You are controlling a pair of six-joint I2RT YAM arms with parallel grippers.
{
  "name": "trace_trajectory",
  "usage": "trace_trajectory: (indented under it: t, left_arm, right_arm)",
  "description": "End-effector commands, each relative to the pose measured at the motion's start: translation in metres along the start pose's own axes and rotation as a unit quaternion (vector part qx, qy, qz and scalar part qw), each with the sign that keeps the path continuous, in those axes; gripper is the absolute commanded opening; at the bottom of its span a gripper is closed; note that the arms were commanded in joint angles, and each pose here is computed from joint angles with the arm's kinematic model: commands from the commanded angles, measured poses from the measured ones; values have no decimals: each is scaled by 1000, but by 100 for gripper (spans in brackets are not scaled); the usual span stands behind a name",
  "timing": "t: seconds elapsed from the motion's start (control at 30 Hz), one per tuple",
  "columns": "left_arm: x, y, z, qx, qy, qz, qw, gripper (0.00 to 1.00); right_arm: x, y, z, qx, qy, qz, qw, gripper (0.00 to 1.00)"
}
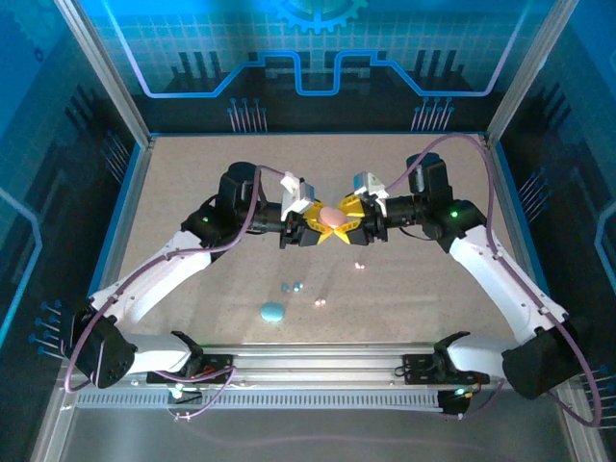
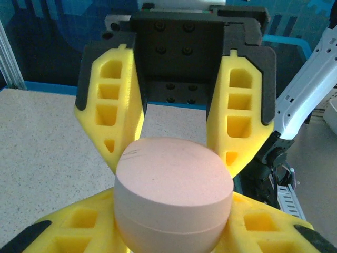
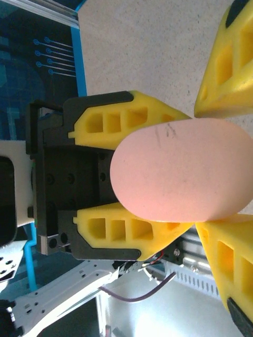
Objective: Insert wireless bluetooth earbuds into charging case
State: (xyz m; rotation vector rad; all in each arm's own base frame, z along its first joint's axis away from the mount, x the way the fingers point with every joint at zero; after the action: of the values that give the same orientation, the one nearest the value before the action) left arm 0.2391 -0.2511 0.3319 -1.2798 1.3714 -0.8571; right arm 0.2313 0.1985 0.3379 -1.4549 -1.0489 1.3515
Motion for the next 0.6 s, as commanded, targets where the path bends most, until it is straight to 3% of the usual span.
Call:
trace_trajectory:
  t: [0.0,0.2,0.33,0.57]
  left_arm:
    - [4,-2,-6,13,27,-1,1000,25]
    - [5,0,-6,12,29,0,1000,25]
    - [5,0,-6,10,33,-4,999,25]
    - [5,0,-7,6,40,-6,999,26]
  right_arm:
    - [-11,-17,-9,31,-4,-26,999,51]
    - [-15,-20,-10,40,-11,-35,999,57]
    - [-15,-18,-18,42,24,-24,999,59]
    - [-14,-16,-23,25,61,-19,998,54]
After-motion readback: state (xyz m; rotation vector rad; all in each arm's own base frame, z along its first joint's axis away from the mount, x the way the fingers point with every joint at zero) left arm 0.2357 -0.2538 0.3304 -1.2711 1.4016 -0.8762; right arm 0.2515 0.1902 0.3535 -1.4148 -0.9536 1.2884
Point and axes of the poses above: each hand's point on the last joint's axis, 136 mm out from that joint toward the fingers, its own x axis out along the fingers, its own z axis along the line the jaws close on, y = z × x, the point moved 6 cm from there along -x, back along the fingers, and after that the axes turned 8 degrees about -x, right-handed, at the moved point
